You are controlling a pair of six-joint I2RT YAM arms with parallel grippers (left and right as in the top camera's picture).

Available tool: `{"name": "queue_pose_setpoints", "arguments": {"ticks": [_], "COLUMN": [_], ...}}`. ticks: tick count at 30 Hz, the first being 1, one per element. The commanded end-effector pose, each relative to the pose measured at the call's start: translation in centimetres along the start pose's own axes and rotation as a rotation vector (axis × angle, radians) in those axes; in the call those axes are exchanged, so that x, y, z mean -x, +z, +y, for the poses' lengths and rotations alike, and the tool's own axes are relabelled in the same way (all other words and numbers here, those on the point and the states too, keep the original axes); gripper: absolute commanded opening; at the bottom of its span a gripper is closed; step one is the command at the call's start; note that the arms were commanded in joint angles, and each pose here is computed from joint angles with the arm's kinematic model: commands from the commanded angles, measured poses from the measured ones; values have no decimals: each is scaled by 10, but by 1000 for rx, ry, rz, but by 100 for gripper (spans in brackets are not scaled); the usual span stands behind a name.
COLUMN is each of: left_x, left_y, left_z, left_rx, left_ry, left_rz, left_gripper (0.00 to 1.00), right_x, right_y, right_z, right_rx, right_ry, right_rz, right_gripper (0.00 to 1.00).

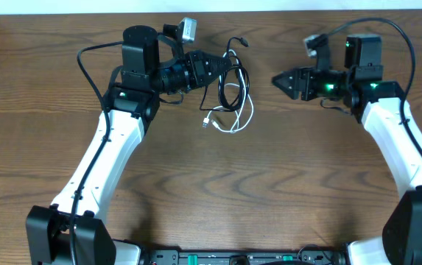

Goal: Untangle cables

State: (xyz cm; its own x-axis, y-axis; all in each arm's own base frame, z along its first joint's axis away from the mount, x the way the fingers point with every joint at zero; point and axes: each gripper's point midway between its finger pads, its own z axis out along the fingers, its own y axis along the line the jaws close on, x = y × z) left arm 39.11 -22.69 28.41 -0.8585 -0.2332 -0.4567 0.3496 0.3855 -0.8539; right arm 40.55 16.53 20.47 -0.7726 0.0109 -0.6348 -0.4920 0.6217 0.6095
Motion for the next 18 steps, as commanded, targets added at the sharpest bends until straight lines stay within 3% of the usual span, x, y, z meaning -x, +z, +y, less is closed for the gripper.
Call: {"name": "queue_pose_setpoints", "arguments": {"ticks": [1, 7, 13, 18], "left_x": [1, -2, -2, -3], "left_y": [-1, 5, 5, 5], "left_z": [-25, -26, -27, -26], "left_rx": [-43, -29, -30, -27], "left_ry": [67, 60, 59, 54], "left_rz": [3, -1, 1, 4], "left_gripper": [7, 7, 7, 7], "right_x": [-3, -19, -32, -36], "right_y": [8, 37, 54, 62], "right_z": [46, 12, 0, -17], "right_rx": [180, -166, -330, -411], "right_ry": [-33, 252, 261, 250], "right_rz": [34, 47, 47, 44], "right_gripper": [57, 49, 43, 29]}}
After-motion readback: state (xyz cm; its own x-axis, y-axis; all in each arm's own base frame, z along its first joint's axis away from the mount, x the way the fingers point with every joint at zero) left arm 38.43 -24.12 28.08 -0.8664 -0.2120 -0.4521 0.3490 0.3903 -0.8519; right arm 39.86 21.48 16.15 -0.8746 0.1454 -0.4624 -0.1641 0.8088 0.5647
